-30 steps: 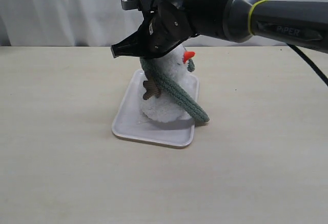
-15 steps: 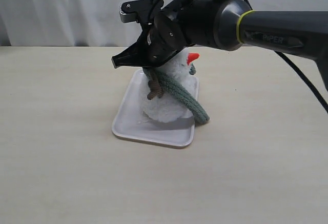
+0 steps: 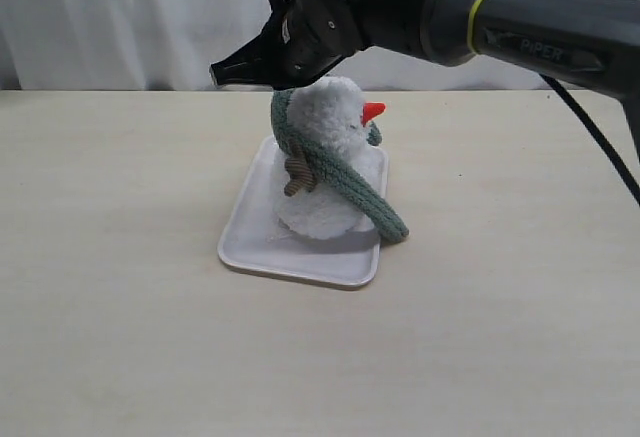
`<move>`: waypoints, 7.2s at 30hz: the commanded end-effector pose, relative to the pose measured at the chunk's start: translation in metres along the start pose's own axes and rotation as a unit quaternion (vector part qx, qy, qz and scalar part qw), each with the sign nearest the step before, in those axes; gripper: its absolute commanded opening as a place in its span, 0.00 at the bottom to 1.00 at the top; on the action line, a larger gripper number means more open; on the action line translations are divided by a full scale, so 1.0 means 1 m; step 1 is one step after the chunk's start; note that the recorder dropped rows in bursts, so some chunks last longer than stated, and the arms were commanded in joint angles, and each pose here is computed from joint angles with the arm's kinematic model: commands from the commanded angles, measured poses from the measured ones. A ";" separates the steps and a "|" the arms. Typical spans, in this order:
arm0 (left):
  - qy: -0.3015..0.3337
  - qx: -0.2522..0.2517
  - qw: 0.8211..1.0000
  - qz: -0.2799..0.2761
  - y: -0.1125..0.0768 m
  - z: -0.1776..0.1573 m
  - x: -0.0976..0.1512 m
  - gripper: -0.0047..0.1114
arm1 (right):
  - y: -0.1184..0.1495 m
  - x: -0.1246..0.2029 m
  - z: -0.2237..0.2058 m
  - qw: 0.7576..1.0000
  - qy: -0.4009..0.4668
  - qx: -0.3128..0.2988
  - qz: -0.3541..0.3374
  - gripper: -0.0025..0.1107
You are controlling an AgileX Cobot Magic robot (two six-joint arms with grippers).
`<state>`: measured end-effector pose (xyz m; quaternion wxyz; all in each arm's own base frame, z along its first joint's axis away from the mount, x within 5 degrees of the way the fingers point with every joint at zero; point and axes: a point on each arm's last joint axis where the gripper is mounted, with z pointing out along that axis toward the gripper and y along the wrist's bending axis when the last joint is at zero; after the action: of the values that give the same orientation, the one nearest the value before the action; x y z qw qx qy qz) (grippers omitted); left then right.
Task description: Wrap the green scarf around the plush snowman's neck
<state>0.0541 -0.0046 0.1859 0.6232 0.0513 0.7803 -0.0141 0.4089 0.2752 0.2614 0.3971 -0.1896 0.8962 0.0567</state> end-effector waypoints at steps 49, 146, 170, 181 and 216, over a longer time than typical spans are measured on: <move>-0.004 0.003 1.000 -0.002 0.000 0.000 0.000 0.04 | -0.045 0.003 -0.030 0.989 0.107 0.026 0.097 0.72; -0.004 0.003 1.000 -0.002 0.000 0.000 0.000 0.04 | 0.003 0.002 -0.014 0.980 0.036 -0.001 -0.196 0.84; -0.004 0.003 1.000 -0.002 0.000 0.000 0.000 0.04 | 0.009 0.026 0.028 0.981 0.068 -0.005 -0.179 0.53; -0.004 0.003 1.000 -0.002 0.000 0.000 0.000 0.04 | 0.008 0.020 0.019 0.992 0.060 -0.001 -0.108 0.06; -0.004 0.003 1.000 -0.002 0.000 0.000 0.000 0.04 | -0.006 0.012 -0.001 0.984 0.122 0.059 0.115 0.19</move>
<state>0.0541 -0.0046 0.1859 0.6232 0.0513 0.7803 -0.0141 0.4023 0.2640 0.2523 0.2782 -0.0449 0.9592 0.0215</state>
